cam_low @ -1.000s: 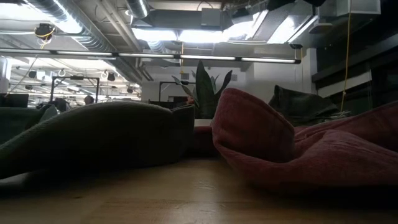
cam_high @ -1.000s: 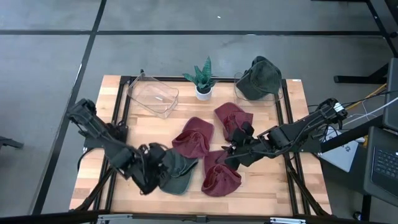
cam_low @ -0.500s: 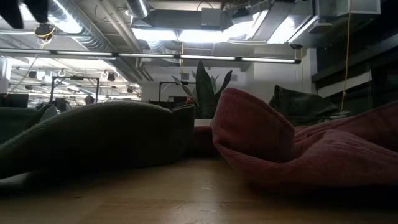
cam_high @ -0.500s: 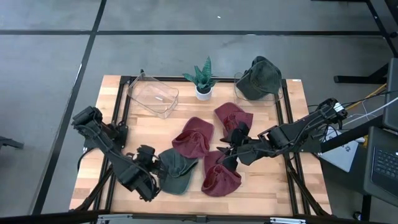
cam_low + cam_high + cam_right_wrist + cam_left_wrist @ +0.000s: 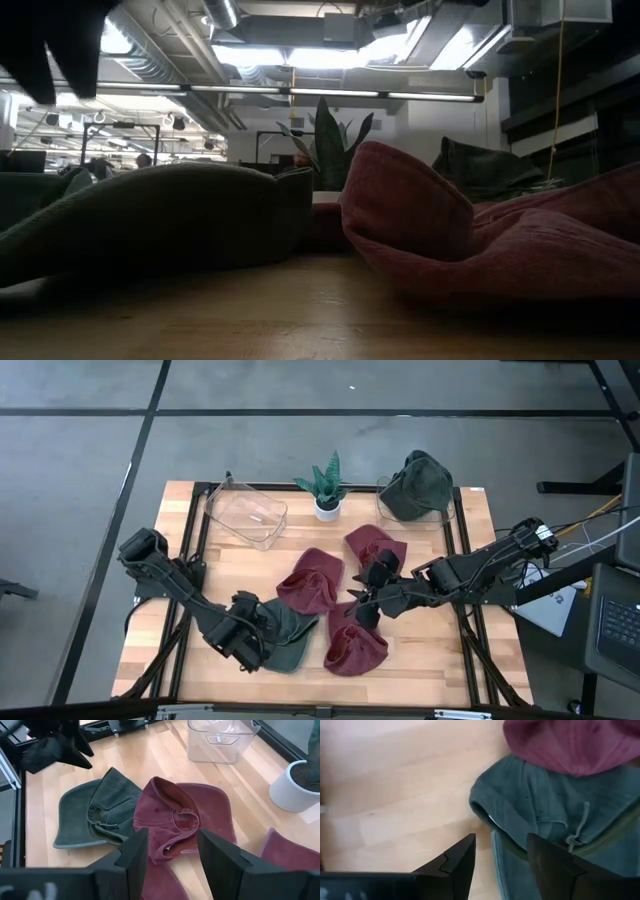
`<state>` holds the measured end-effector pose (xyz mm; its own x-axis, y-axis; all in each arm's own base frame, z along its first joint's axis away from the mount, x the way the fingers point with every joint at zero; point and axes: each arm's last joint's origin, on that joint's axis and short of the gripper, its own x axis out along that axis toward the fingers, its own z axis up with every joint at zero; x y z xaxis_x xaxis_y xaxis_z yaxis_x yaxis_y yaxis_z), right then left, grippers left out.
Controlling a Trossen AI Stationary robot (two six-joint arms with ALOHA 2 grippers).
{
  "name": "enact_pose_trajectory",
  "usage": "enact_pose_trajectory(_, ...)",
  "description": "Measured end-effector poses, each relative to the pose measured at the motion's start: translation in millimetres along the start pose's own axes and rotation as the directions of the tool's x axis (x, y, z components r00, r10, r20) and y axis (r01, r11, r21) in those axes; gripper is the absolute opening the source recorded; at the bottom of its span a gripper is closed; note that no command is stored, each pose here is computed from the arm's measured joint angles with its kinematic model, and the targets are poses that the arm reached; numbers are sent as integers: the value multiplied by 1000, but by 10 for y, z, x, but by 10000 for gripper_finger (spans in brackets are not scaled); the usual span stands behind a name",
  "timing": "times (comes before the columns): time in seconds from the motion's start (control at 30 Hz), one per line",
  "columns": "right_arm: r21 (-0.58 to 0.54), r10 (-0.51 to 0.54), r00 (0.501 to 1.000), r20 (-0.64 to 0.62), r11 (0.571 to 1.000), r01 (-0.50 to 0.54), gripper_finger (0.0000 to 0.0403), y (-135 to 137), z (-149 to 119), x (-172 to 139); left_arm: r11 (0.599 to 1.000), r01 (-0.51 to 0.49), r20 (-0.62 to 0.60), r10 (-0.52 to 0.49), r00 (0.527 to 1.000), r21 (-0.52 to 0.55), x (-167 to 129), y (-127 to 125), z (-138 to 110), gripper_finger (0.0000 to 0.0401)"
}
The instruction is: Pick & Place hat
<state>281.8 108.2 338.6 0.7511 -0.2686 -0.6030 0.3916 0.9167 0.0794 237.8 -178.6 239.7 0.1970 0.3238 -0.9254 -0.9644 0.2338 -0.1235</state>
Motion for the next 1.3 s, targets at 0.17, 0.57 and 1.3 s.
enact_pose_trajectory(0.17,-9,-1,1000,-2,1000,1,169,-2,-2,0,995,77,-54,-80,995,-63,274,62,-24,171)
enact_pose_trajectory(0.57,-16,-7,1000,-11,1000,7,169,-8,-11,0,992,38,-32,-42,999,-124,491,188,6,171)
enact_pose_trajectory(1.3,-34,5,1000,-19,999,-6,169,-5,-13,0,983,99,-28,-104,994,-152,750,251,-40,103)
